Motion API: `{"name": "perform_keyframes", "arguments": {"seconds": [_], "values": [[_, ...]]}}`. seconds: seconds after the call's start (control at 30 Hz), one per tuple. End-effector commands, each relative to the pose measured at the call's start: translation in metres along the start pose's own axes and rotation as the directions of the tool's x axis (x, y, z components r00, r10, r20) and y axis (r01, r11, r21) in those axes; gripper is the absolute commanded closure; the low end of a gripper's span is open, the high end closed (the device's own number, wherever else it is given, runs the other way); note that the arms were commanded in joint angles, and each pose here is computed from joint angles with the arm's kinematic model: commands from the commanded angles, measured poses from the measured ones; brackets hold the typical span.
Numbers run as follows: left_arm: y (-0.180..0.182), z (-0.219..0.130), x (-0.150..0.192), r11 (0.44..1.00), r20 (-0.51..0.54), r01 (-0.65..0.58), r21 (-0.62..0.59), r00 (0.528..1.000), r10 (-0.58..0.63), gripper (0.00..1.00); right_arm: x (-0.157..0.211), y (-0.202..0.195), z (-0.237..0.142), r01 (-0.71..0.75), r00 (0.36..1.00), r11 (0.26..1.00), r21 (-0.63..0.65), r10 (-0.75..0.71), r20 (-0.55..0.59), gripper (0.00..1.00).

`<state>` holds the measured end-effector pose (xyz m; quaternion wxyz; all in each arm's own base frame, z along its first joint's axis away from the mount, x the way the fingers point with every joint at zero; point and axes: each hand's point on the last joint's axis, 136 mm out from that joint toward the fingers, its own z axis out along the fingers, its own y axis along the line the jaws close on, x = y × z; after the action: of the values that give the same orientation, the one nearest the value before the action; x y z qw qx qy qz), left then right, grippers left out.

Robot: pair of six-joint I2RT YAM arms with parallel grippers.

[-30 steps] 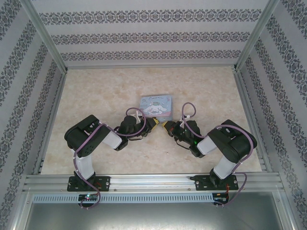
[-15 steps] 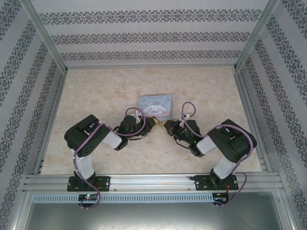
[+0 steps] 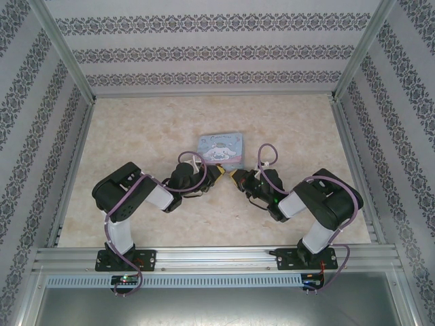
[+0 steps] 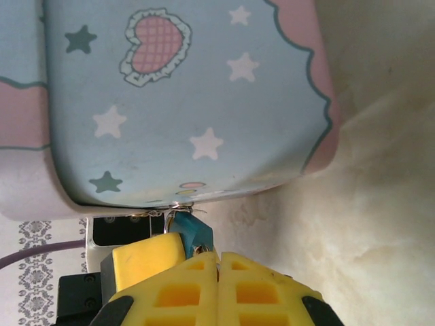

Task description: Unlock a padlock with a key

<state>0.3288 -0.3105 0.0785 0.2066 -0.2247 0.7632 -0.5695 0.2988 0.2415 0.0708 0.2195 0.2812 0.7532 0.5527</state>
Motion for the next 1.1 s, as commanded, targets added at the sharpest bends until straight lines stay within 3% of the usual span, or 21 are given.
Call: {"name": "perform_keyframes", "arguments": {"seconds": [0.0, 0.43, 0.73, 1.07], "values": [[-0.029, 0.007, 0.012, 0.993, -0.044, 0.023, 0.113, 0.999, -0.018, 1.0, 0.0, 0.026, 0.007, -0.001, 1.0, 0.995, -0.096, 0.002, 0.006, 1.0], [-0.055, 0.013, 0.026, 0.979, -0.073, 0.07, 0.191, 0.996, -0.056, 1.0, -0.006, 0.027, 0.012, -0.069, 0.997, 0.989, -0.134, 0.073, 0.027, 1.0], [-0.048, 0.014, 0.034, 0.984, -0.096, 0.052, 0.169, 0.995, -0.036, 1.0, -0.012, 0.031, 0.011, -0.064, 0.998, 0.987, -0.147, 0.066, 0.014, 1.0], [-0.049, 0.022, 0.048, 0.985, -0.145, 0.048, 0.168, 0.989, -0.023, 1.0, -0.011, 0.067, 0.027, -0.037, 0.998, 0.972, -0.232, 0.026, -0.051, 1.0]]}}
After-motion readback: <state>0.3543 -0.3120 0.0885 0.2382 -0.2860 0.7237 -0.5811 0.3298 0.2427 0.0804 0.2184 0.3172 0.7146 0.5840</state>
